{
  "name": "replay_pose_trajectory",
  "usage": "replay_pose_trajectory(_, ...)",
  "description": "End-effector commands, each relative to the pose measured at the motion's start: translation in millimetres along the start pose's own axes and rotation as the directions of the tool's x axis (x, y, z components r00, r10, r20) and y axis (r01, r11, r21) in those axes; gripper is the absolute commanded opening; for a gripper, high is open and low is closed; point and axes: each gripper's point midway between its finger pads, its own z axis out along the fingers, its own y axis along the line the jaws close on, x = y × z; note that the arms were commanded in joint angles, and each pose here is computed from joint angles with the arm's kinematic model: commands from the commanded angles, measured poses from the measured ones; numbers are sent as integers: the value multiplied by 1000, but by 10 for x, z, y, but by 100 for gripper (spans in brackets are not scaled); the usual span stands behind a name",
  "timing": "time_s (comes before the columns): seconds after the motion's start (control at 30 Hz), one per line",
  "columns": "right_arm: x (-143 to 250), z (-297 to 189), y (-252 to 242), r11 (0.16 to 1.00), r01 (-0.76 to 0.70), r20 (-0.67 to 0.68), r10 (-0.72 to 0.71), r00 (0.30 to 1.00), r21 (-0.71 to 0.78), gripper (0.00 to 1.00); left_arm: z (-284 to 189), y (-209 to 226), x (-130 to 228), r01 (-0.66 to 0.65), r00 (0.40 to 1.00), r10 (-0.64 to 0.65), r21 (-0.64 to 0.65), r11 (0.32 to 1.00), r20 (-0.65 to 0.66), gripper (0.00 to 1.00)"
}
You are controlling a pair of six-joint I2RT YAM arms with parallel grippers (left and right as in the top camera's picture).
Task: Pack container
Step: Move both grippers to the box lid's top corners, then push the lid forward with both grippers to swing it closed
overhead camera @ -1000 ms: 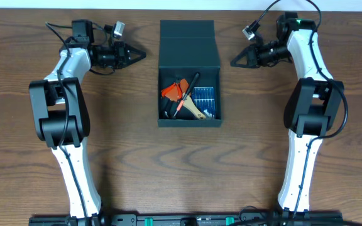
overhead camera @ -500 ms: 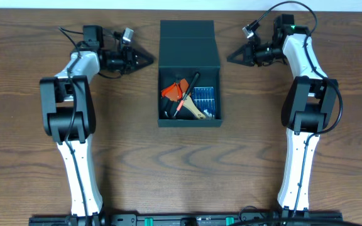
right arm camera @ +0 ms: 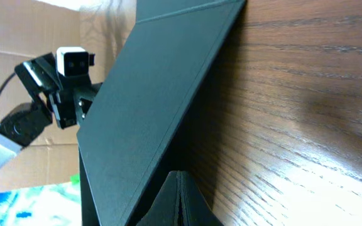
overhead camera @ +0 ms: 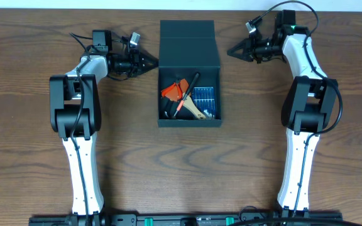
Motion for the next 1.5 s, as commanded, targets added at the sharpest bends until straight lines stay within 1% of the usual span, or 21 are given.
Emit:
replay_pose_trajectory(0.0,13,26,-147,994,-109,-5,109,994,-23,1,31,46,15,16,1000,-16,12,1000,-8,6)
replay_pose_trajectory(0.2,92,162,-229,987,-160,-35,160,987,-25,1,31,47,16,17,1000,-17,12,1000,-8,6)
replay_pose_trajectory(0.47,214,372,-206,982,-179,-88,173,981,-66,1,61,46,25,14,1000,-14,6,1000,-12,6)
replay_pose_trajectory(0.73,303,574,-62,985,-154,-127,144,981,-73,1,120,20,54,10,1000,-10,9,1000,-24,5)
replay_pose_trajectory(1.07,312,666,155,982,-89,-140,66,988,-166,1,197,-31,50,-8,1000,9,19,1000,-29,6)
replay_pose_trajectory(1.47,291,629,130,984,-51,-126,30,992,-170,1,169,-357,-189,-70,998,70,146,987,8,6)
